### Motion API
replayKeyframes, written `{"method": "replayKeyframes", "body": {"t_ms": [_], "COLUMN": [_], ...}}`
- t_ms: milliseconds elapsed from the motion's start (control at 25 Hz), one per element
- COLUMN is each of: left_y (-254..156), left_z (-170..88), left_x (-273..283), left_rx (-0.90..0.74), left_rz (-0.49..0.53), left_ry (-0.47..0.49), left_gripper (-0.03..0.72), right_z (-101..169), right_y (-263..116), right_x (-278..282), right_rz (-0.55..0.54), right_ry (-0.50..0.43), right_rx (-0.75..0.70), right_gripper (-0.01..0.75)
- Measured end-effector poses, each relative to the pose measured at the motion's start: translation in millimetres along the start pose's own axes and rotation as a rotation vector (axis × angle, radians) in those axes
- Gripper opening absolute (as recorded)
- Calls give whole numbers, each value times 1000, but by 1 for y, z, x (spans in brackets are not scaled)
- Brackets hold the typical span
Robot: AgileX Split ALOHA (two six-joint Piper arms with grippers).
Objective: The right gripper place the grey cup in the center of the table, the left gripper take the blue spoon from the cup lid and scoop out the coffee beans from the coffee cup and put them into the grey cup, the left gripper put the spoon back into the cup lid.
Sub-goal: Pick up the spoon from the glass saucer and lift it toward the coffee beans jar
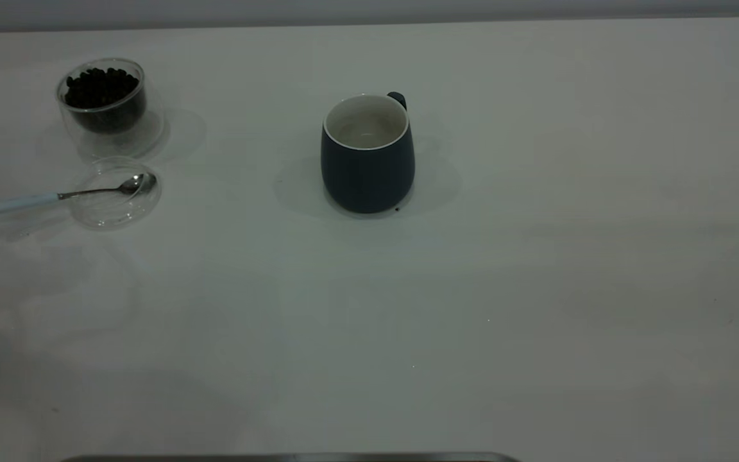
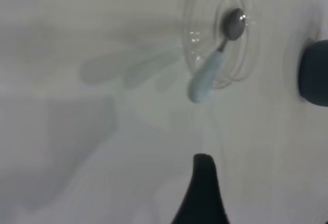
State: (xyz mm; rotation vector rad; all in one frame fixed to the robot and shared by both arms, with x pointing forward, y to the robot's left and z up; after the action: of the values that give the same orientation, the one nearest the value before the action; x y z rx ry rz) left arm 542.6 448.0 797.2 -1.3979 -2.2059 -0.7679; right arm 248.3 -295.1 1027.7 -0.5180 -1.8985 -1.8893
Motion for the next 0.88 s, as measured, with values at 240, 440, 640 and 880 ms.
{"method": "replayKeyframes", "body": {"t_ms": [240, 440, 640, 880], "left_y": [4, 5, 1, 2], "left_z": [23, 36, 43, 39], "left_x": [-16, -30, -45, -63], "left_rx": [34, 67, 92, 98], "left_rz": [-9, -28, -36, -65], "left_ry": [-31, -90, -123, -178], "left_gripper": [696, 694, 691, 684], "right_z": [0, 0, 0, 0], "right_y": [0, 0, 0, 0], "right_x": [0, 0, 0, 0], "right_rz": [0, 0, 0, 0], "right_ry": [0, 0, 0, 0], "right_rx": [0, 0, 0, 0], "right_gripper": [460, 460, 460, 460]}}
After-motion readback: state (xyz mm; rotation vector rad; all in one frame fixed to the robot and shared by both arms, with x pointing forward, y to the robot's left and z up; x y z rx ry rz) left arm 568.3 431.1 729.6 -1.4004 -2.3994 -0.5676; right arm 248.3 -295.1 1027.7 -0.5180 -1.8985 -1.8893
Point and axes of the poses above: a point on each arm's last joint axis where the gripper is mounted, x pointing back along that axis away from the gripper, z along the wrist's bending axis when the last joint is at zero, y = z × x, the point moved 2 cm from there along -x, pointing out along that axis toward the gripper, and after that the axes turned 5 degrees about -x, right-handed, at the moved point
